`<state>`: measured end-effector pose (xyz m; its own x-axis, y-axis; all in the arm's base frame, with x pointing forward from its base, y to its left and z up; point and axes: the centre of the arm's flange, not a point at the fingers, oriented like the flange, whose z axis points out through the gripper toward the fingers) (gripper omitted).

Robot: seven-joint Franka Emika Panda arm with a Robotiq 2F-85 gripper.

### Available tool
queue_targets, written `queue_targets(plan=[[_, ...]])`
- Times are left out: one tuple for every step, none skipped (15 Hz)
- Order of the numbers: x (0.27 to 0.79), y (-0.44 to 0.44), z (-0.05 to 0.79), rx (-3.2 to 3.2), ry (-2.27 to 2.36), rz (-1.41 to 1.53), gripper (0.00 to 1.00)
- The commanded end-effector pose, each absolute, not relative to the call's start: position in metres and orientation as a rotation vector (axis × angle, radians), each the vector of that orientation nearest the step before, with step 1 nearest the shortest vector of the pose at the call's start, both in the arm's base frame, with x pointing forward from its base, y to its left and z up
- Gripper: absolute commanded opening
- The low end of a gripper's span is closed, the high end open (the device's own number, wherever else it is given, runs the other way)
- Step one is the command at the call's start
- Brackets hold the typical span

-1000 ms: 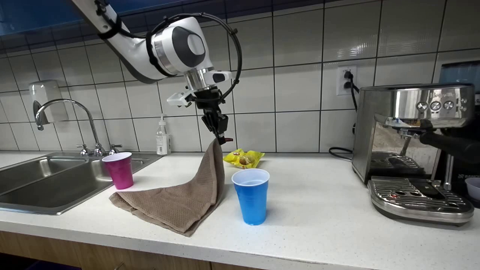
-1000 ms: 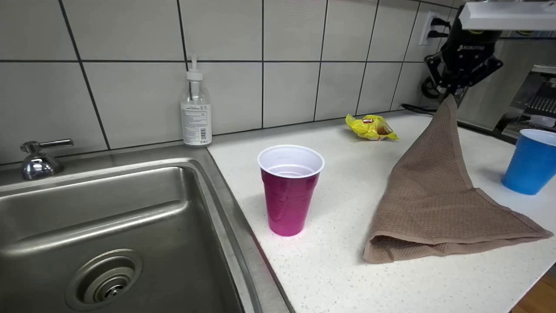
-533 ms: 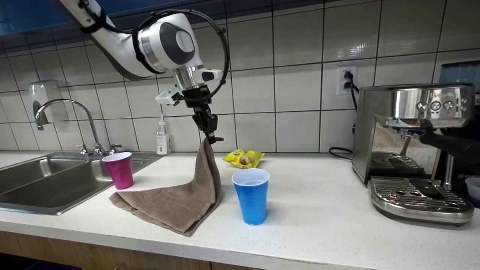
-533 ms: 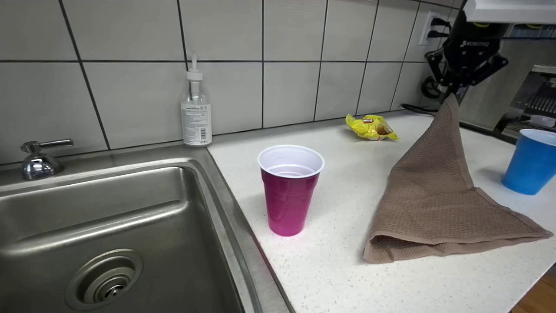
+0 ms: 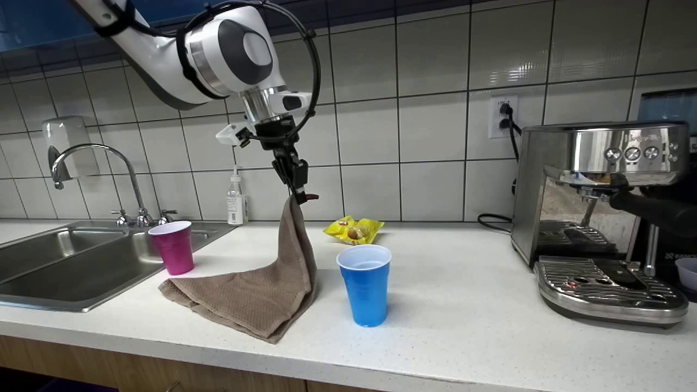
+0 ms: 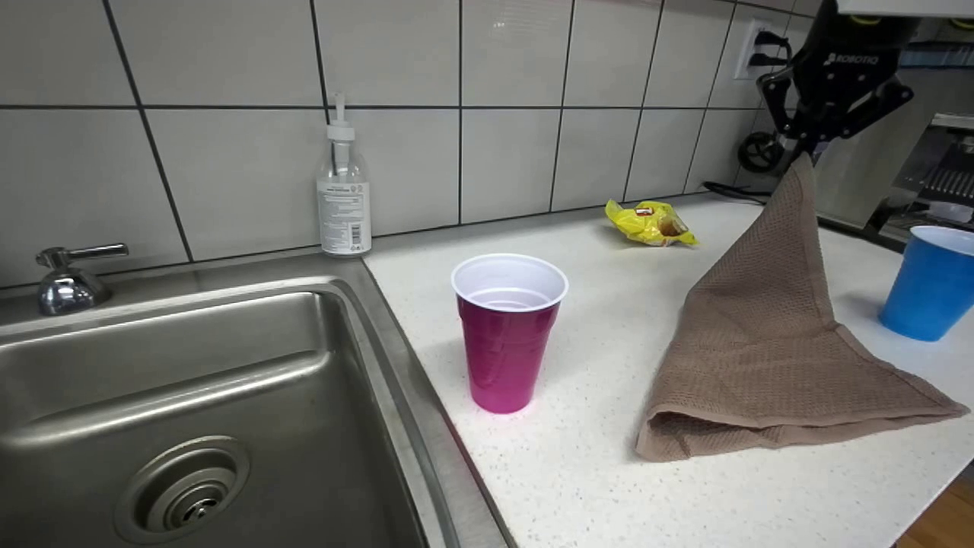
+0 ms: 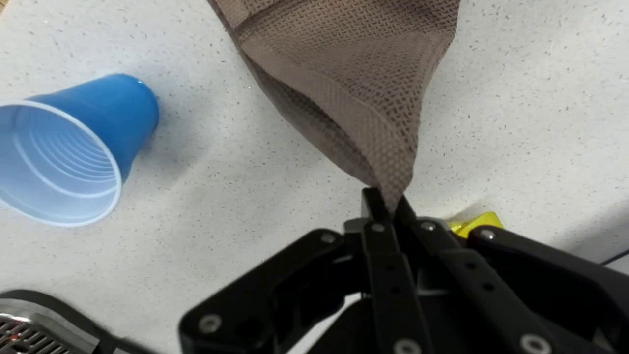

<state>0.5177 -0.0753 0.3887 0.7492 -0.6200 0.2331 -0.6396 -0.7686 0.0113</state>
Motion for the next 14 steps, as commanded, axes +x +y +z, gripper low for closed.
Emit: queue_targets(plan=[[0.507, -0.074, 0.406, 2.827, -1.038, 0.351, 0.01], [0.507, -0.074, 0.409, 2.827, -1.035, 0.352, 0.01], [0.506, -0.075, 0.411, 2.827, -1.036, 0.353, 0.01], [0.505, -0.073, 0.413, 2.823, -1.033, 0.351, 0.01], [0.504, -0.072, 0.415, 2.816, -1.035, 0.358, 0.01], [0.502, -0.07, 0.417, 2.805, -1.039, 0.36, 0.01], [0.499, -0.068, 0.418, 2.798, -1.043, 0.367, 0.01], [0.497, -0.065, 0.42, 2.788, -1.055, 0.369, 0.01], [0.494, -0.06, 0.421, 2.782, -1.072, 0.358, 0.01], [0.491, -0.055, 0.421, 2.774, -1.085, 0.347, 0.01], [0.489, -0.05, 0.421, 2.77, -1.096, 0.336, 0.01], [0.487, -0.045, 0.421, 2.768, -1.108, 0.327, 0.01], [0.484, -0.039, 0.422, 2.768, -1.115, 0.317, 0.01], [0.482, -0.033, 0.423, 2.764, -1.122, 0.31, 0.01]])
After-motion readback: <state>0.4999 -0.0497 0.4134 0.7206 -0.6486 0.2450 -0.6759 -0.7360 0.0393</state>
